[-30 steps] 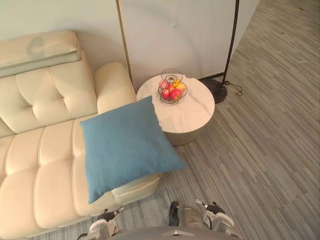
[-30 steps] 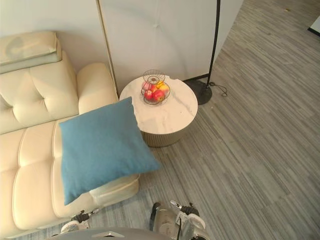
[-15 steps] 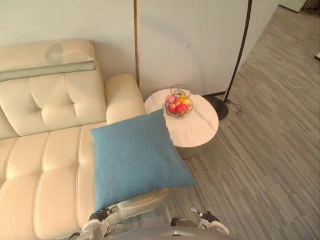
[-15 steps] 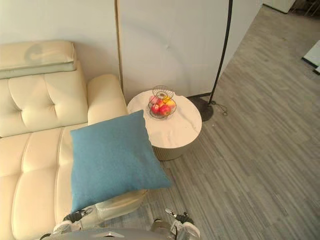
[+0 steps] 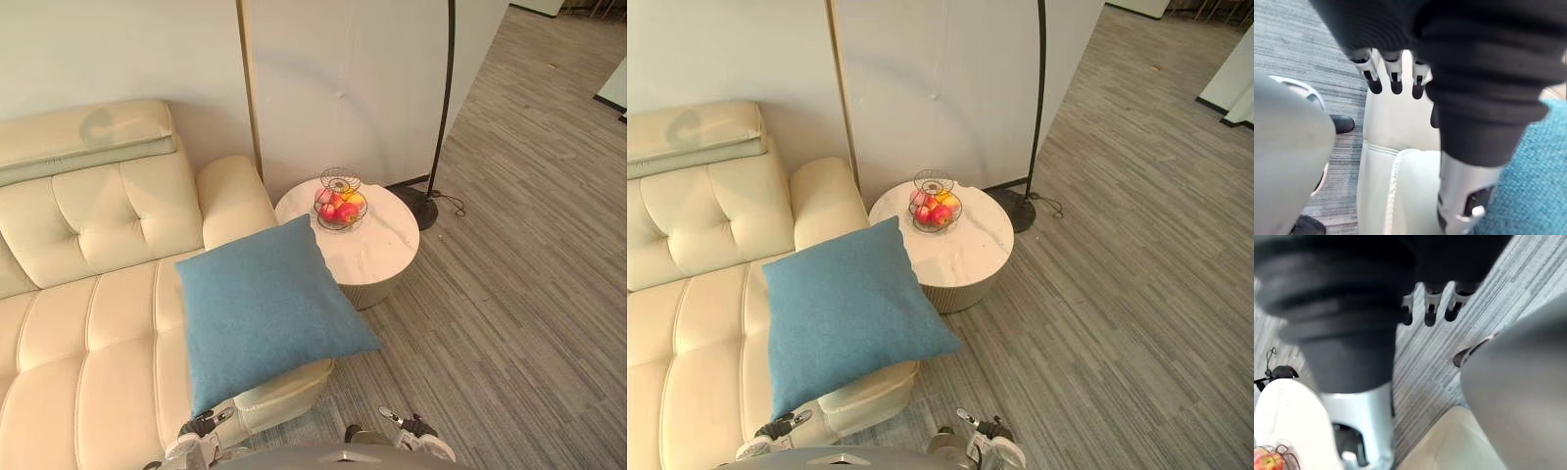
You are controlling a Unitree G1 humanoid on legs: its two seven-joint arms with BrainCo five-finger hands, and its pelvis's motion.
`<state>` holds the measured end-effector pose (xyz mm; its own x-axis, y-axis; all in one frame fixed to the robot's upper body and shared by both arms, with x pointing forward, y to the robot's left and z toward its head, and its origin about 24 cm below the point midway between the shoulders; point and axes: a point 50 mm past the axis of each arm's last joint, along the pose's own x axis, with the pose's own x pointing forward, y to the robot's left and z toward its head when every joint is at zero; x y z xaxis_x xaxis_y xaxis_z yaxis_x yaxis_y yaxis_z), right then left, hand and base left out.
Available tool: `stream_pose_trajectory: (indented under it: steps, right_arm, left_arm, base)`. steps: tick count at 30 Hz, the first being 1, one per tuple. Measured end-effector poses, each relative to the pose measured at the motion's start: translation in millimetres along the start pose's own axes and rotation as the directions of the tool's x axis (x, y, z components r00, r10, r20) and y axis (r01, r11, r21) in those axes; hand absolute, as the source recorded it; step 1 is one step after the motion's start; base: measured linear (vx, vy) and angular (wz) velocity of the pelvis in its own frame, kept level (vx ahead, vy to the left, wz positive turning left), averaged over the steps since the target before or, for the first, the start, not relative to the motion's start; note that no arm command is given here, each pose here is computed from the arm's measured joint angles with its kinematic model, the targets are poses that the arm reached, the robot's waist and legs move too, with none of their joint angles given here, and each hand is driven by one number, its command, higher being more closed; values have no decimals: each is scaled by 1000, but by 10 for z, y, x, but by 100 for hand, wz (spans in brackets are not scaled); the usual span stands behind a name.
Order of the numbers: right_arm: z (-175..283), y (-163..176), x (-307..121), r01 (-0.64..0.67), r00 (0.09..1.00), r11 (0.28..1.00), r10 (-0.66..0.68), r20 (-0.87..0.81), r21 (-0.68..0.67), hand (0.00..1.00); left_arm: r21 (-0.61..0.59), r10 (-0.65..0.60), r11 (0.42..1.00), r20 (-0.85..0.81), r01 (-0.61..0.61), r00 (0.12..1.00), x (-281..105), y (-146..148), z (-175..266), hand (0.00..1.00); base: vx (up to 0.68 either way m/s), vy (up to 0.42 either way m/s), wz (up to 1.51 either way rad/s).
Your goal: Pick up cushions and gather them together orderly.
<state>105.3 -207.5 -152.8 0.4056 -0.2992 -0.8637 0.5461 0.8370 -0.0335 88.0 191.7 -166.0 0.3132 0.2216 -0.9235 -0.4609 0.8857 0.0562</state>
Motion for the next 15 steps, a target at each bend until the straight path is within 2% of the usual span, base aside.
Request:
stream_pose_trajectory:
  steps: [4,7,10,12,15]
  right_arm:
    - [65,18,1,-5,1000,996,7,25,-94,0]
    - [343,-23,-6,19,990,986,4,137,-163,0]
    - [741,-225,-23,96,961,973,-36,274,-210,0]
    - [994,-393,-56,158,933,962,-71,352,-225,0]
    - [1323,-467,-135,203,887,948,-71,455,-246,0]
  left_arm:
    - [-33,30,999,0,-30,1000,5,72,12,0]
    - [-49,54,997,-6,-54,999,7,153,12,0]
    - [-57,109,992,-15,-110,994,-1,379,-7,0]
    - [-89,180,980,-6,-180,984,-18,653,41,0]
    - [-133,265,957,31,-259,964,-62,982,167,0]
  base:
    - [7,9,4]
    - [27,21,4]
    - [51,23,6]
    - [46,3,11]
    - [10,3,7]
